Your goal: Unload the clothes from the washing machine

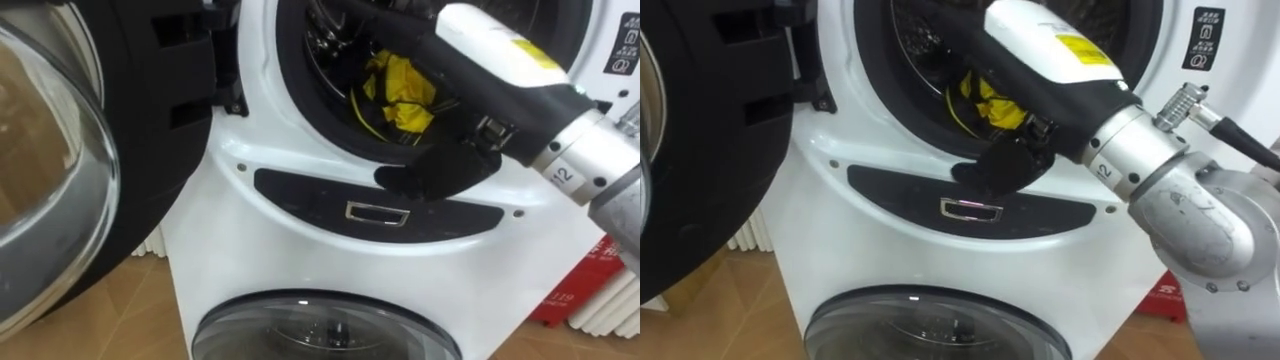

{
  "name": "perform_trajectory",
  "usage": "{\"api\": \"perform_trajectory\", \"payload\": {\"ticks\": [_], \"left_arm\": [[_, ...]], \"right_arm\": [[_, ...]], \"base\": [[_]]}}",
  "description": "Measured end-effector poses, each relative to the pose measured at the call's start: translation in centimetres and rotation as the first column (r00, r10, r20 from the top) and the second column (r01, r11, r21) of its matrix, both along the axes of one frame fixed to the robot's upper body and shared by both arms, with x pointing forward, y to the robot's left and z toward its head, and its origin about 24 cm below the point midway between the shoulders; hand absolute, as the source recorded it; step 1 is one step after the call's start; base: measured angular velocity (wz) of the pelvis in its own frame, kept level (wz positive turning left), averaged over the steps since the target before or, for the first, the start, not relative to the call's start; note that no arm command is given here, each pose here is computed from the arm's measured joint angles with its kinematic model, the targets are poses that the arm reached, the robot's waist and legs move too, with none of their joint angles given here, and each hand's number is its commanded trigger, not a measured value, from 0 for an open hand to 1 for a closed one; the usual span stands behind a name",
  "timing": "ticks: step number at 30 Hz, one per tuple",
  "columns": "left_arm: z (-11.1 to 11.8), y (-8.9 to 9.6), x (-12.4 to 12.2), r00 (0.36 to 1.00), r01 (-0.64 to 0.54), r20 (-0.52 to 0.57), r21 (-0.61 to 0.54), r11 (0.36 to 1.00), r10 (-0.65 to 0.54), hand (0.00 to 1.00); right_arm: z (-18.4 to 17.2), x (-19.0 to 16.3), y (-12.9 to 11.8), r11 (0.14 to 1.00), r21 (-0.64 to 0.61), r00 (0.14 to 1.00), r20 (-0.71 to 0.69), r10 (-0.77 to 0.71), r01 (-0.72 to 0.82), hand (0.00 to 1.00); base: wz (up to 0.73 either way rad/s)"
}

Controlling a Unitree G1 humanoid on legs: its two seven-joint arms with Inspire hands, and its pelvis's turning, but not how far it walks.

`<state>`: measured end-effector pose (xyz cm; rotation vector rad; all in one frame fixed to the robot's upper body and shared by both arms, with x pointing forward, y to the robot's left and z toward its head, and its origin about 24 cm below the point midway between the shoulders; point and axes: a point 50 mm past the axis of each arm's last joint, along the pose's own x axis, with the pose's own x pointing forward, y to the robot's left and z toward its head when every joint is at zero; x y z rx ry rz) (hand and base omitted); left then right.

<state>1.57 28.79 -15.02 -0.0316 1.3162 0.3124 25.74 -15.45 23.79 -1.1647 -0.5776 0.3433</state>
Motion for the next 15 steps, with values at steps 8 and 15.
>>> {"api": "perform_trajectory", "payload": {"ticks": [8, 15], "left_arm": [[-0.3, -0.5, -0.4, 0.999, -0.011, -0.03, -0.021, 1.0, 0.01, 0.0], [-0.3, -0.6, -0.5, 0.999, -0.016, -0.035, -0.025, 1.0, 0.015, 0.0]], "right_arm": [[-1.5, 2.0, -1.9, 0.988, 0.002, 0.987, -0.05, -0.152, 0.152, 0.0], [-2.9, 4.0, -3.8, 0.967, 0.023, 0.96, -0.123, -0.251, 0.256, 0.0]], "base": [[0.01], [0.03]]}}
